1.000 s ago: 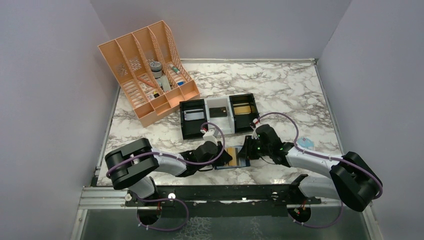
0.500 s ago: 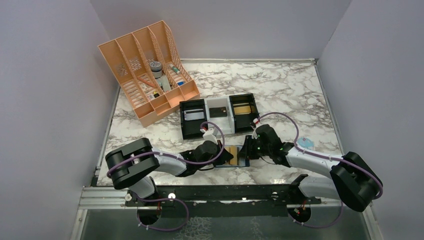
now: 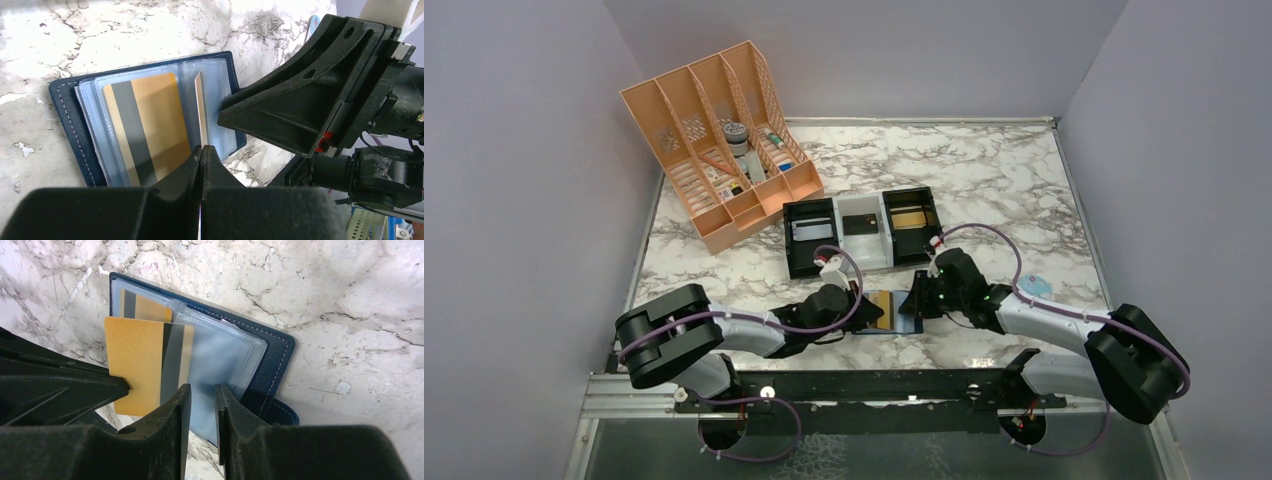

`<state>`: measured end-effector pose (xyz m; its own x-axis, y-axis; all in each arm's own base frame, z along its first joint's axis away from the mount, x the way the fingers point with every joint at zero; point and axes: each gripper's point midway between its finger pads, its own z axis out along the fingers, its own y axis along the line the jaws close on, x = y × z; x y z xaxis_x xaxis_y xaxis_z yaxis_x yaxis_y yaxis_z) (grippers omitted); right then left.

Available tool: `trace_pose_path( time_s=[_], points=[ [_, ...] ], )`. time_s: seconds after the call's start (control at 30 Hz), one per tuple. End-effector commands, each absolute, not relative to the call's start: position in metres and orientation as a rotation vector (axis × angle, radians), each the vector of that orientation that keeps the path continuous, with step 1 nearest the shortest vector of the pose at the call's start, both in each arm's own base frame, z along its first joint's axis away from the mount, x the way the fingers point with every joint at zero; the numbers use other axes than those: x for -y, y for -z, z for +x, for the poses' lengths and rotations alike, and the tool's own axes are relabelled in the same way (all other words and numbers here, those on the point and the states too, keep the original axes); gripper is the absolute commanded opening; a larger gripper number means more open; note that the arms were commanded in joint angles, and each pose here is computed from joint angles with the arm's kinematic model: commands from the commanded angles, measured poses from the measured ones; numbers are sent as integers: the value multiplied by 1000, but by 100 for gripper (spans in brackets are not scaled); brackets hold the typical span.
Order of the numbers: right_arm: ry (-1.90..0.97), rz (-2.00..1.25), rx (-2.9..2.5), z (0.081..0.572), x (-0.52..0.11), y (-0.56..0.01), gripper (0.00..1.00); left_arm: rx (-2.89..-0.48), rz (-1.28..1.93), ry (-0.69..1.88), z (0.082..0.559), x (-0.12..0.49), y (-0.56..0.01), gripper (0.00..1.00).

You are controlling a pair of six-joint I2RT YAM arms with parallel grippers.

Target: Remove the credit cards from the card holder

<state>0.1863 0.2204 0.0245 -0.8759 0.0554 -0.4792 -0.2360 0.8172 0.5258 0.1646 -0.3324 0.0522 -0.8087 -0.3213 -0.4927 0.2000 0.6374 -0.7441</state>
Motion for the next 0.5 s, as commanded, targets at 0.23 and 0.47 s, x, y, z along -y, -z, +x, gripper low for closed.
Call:
trace_pose_path(
  time_s=[0.23,0.47],
  points=[
    [-747,-185,-2486,196,-216,-37,26,-2200,-119,1106,169,316,-64,0],
    [-778,-208,-2464,196,-221,-48,26,-2175,-122,1106,170,306,-75,0]
  ],
)
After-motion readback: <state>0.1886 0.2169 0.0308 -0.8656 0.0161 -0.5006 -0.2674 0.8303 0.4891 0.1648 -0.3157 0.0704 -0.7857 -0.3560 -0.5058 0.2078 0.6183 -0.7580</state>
